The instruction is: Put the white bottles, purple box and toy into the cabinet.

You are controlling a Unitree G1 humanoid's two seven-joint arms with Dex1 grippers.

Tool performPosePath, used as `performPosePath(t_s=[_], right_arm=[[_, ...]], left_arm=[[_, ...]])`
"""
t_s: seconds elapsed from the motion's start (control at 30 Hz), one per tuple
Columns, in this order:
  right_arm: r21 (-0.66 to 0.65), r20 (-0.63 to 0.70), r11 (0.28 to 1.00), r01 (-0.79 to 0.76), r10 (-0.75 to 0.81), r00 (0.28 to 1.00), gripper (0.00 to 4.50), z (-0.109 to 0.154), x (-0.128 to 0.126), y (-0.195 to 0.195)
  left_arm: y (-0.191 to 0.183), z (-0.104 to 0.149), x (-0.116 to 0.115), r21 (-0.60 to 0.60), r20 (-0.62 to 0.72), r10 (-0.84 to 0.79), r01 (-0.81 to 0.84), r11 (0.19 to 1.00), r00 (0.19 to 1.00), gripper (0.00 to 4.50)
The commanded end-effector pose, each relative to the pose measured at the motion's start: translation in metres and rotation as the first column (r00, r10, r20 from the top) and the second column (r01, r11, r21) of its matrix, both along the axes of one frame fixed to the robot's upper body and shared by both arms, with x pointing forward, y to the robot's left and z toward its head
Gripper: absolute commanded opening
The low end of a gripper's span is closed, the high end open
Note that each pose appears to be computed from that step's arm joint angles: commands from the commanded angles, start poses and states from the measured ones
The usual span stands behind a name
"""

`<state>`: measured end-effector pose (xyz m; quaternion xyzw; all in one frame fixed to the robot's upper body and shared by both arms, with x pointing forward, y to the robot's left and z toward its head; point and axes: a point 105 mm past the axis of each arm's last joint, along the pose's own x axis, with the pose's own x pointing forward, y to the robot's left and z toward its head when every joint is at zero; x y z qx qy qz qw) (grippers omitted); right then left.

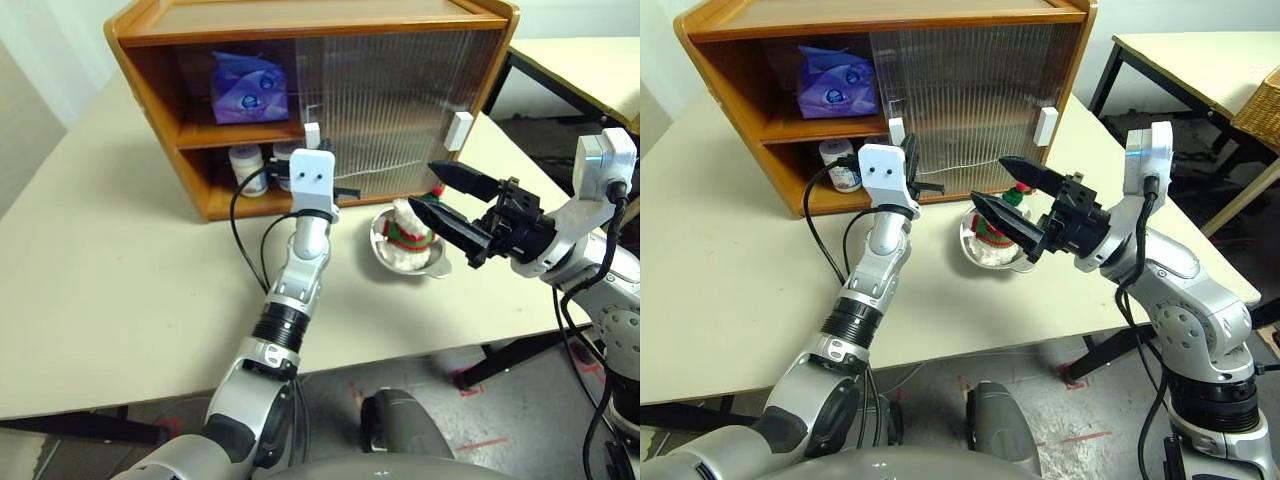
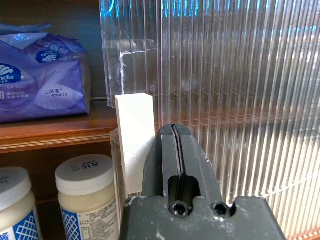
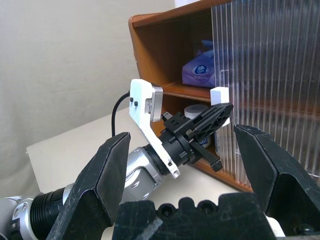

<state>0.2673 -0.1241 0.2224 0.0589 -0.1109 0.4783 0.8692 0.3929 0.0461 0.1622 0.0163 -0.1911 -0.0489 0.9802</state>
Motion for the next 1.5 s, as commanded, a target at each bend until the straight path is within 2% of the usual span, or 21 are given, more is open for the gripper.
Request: performPosePath(t_s=[0.03,0.27,0.6,0.83,1.13,1.5], right_arm=[[-0.005,0.010,1.000,-0.002,0.002,1.000,4.50,0.003,-0.001,-0.001],[-0.002,0.011,1.000,-0.009,0.009,1.000,4.50,0.003,0.000,0.000],[-0.001,0.008,1.000,-0.017,0.017,1.000,4.50,0.002,-0.001,0.001],[0.003,0.005,1.000,-0.029,0.029,1.000,4.50,0.000,0.001,0.002],[0.010,0.008,0.998,-0.058,0.058,0.998,4.50,-0.001,0.005,0.006],[0.014,0.008,0.998,-0.067,0.067,0.998,4.50,-0.002,0.008,0.007]], left_arm=[[0.016,-0.014,0.004,0.010,-0.054,0.082,-0.081,0.997,0.995,0.03],[0.036,-0.018,0.006,0.009,-0.077,0.176,-0.176,0.984,0.981,0.03],[0.053,-0.010,0.000,-0.006,-0.046,0.205,-0.205,0.979,0.978,0.03],[0.089,-0.009,-0.010,0.005,-0.045,0.295,-0.295,0.955,0.954,0.03],[0.133,-0.004,-0.009,0.016,-0.036,0.415,-0.415,0.910,0.909,0.03],[0.156,0.003,-0.017,0.043,0.008,0.506,-0.506,0.862,0.863,0.03]])
